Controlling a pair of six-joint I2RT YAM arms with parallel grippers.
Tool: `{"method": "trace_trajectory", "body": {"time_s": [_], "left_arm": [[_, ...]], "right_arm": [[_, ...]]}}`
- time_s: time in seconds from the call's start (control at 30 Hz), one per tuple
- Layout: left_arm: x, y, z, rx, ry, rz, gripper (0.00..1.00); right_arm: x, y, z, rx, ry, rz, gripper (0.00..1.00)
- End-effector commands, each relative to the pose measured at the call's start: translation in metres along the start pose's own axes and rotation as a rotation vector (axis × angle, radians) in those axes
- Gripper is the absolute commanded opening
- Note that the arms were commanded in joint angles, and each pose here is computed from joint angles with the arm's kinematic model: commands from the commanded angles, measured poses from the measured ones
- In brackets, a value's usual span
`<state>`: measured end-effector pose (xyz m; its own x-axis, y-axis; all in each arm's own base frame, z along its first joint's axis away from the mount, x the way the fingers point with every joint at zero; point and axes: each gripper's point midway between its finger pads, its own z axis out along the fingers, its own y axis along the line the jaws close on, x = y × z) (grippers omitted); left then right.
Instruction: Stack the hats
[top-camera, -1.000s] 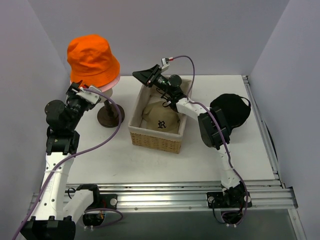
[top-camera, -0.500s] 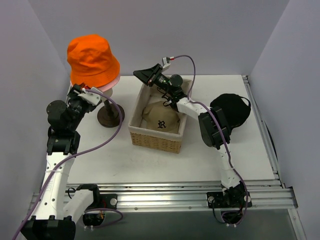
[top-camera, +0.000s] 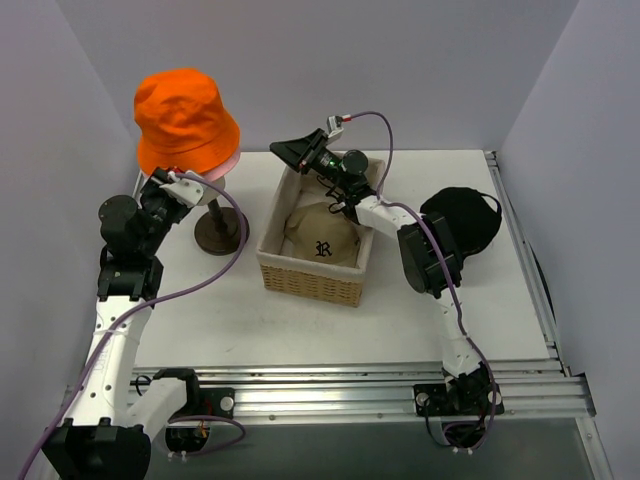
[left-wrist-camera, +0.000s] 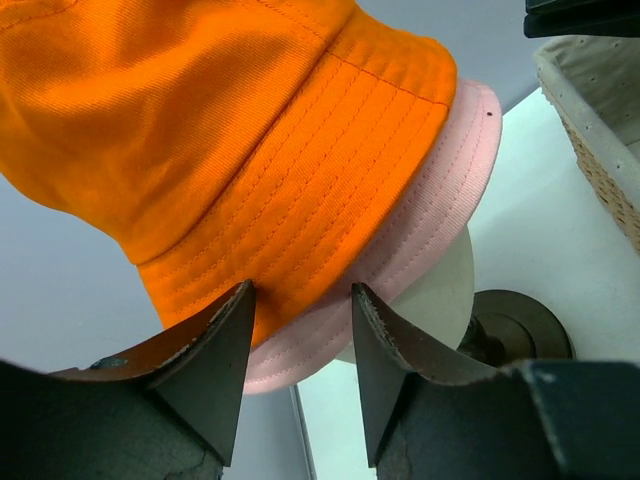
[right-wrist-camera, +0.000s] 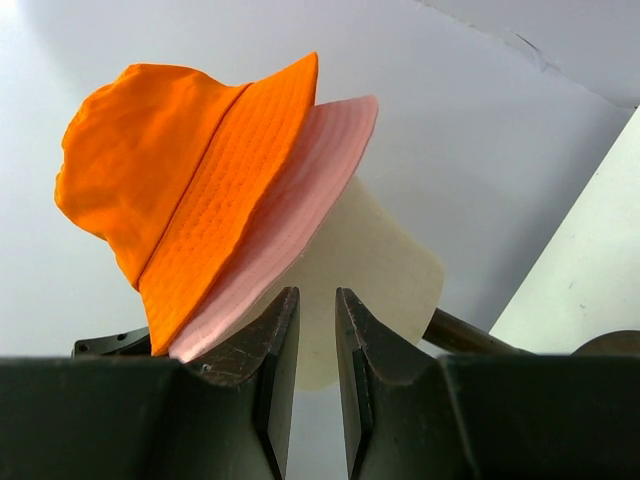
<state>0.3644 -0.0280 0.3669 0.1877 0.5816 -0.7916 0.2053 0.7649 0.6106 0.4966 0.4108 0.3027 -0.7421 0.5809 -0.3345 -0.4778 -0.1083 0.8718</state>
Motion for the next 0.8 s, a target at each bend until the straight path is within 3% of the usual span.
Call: {"method": "trace_trajectory", "body": {"time_s": [0.0, 0.23, 0.4, 0.53, 0.77], "left_arm": [[-0.017, 0.014, 0.000, -0.040, -0.044, 0.026, 0.51], [-0.019, 0.014, -0.005, -0.040, -0.042, 0.026, 0.38], [-0.020, 0.012, -0.006, -0.034, -0.050, 0.013, 0.12], [-0.018, 0.006, -0.005, -0.010, -0.049, 0.006, 0.03], [-0.017, -0.001, -0.006, 0.020, -0.052, 0.000, 0.02]], "right_arm": [[-0.014, 0.072, -0.001, -0.157, -0.011, -0.088, 0.18], [-0.012, 0.072, -0.002, -0.166, -0.008, -0.083, 0.18], [-0.012, 0.072, -0.005, -0.169, -0.005, -0.083, 0.18], [-0.014, 0.073, -0.008, -0.170, -0.008, -0.081, 0.18], [-0.014, 0.078, -0.009, -0.175, -0.008, -0.085, 0.18]]}}
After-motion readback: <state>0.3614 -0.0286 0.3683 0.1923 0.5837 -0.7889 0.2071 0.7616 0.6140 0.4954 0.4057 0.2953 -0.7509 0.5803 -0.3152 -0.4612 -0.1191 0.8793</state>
